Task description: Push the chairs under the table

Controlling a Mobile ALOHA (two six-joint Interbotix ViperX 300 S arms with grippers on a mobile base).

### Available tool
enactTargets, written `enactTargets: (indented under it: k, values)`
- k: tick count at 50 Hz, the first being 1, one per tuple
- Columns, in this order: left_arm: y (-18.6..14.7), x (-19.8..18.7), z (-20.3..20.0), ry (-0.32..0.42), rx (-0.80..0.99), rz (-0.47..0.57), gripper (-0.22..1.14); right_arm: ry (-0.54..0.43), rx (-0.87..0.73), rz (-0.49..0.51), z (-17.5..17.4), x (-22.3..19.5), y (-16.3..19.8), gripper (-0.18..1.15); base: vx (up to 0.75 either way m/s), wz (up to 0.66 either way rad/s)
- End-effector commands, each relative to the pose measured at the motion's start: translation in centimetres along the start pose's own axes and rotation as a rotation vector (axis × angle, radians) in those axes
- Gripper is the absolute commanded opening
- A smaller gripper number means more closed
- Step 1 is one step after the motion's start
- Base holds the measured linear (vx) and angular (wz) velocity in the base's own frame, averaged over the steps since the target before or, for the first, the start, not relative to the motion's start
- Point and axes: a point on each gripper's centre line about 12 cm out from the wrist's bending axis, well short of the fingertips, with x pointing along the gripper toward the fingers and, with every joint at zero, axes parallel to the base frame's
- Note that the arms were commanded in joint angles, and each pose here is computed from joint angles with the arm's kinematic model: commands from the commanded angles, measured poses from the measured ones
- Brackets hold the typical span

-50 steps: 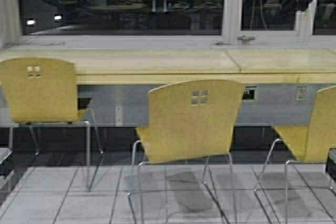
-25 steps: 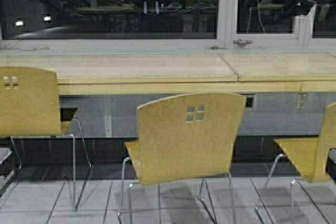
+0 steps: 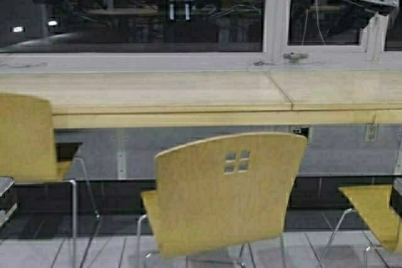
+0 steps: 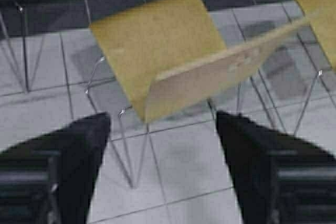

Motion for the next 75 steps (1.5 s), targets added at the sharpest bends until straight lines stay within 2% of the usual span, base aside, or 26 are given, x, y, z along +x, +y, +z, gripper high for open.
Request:
enactTargets:
  k: [1,9,19,22,26,31,38,43,52,60,75]
  values:
    - [-0.2,-0.5,0.9,-0.036,-0.023,-0.009,0.94,-0.031,0.0,0.013,0.9,-0.5,0.4,0.98,0.34,-0.1]
    - [-0.2,0.0,0.4,-0.011,-0.087,-0.008,0.94,-0.029,0.052,0.015,0.7,-0.5,0.4,0.98,0.32,0.0]
    - [-1.8,0.9,-1.6,0.013,-0.398,-0.053,0.94,-0.011,0.176,0.014,0.3,-0.2,0.3,0.98,0.29,0.11]
    - [-2.6,1.4,-2.7,0.029,-0.49,-0.066,0.94,0.001,0.255,0.0,0.1,0.2,-0.3,0.98,0.25,0.1]
    - [-3.4,2.0,-4.4,0.058,-0.606,-0.066,0.94,0.039,0.435,-0.022,-0.6,1.0,-0.9,0.98,0.21,0.05]
    - [-4.5,3.2,-6.7,0.113,-0.722,-0.044,0.94,0.102,0.635,-0.063,-2.1,2.6,-1.4,0.98,0.18,0.04]
    - [-7.4,4.0,-10.5,0.227,-0.879,-0.013,0.94,0.173,0.74,-0.123,-4.3,4.2,-2.1,0.98,0.15,-0.01]
    - [-8.9,4.4,-13.1,0.276,-0.973,0.037,0.94,0.227,0.875,-0.155,-6.6,4.9,-1.6,0.98,0.12,-0.06]
    - [-11.0,6.1,-17.5,0.317,-1.132,0.177,0.94,0.172,1.006,-0.231,-8.7,7.7,-2.1,0.98,0.09,-0.07]
    - [-11.8,8.4,-19.6,0.311,-1.207,0.254,0.94,0.131,1.066,-0.294,-9.9,10.8,-2.3,0.98,0.04,-0.07]
    - [-11.4,13.3,-21.4,0.198,-1.358,0.347,0.94,0.141,1.029,-0.323,-10.3,17.2,-2.0,0.98,0.01,-0.02]
